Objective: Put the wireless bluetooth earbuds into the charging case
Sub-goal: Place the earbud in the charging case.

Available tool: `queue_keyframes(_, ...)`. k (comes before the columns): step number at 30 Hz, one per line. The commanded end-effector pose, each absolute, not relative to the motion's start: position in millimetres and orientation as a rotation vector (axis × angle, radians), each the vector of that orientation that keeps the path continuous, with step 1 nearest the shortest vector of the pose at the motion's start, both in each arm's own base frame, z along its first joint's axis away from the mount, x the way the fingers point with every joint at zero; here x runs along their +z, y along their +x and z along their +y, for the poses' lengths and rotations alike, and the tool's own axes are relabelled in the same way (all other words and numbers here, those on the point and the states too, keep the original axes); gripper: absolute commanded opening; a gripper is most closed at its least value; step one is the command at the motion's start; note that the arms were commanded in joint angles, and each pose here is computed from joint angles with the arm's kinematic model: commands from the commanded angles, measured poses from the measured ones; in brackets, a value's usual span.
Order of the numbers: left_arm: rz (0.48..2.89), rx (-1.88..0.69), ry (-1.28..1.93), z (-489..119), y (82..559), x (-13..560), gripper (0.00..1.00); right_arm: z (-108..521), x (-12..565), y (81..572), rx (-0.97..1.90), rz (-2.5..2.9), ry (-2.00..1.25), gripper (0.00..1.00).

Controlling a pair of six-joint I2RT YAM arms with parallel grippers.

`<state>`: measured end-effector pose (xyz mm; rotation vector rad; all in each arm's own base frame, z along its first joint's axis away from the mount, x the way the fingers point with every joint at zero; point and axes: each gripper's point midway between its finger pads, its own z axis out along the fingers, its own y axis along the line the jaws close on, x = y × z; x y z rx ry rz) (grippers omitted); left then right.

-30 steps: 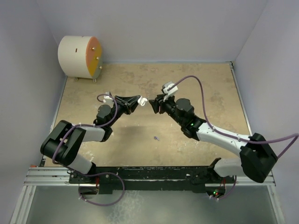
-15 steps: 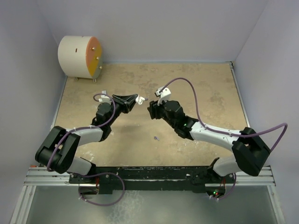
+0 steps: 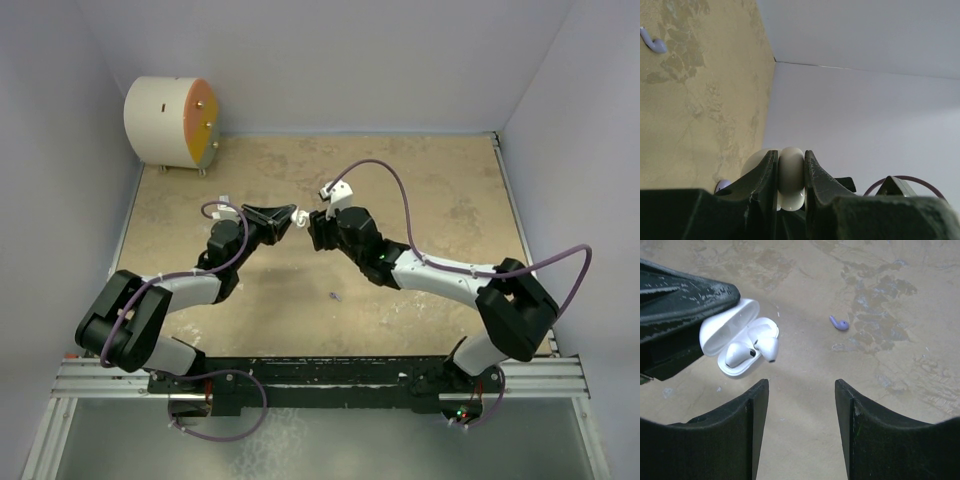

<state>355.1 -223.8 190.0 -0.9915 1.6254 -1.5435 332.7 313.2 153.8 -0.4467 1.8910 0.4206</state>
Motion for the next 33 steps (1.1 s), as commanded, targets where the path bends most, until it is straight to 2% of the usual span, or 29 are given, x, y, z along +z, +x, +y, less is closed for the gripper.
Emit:
queue_keyframes(1,1.564,-1.573,-0.922,-226,356,215,0.00,324,187,344,0.454,1.825,-0.386,0.58)
queue_keyframes(33,1.600,-1.590,-0.903,-235,339,209,0.00,333,187,370,0.425,1.844,-0.370,0.59)
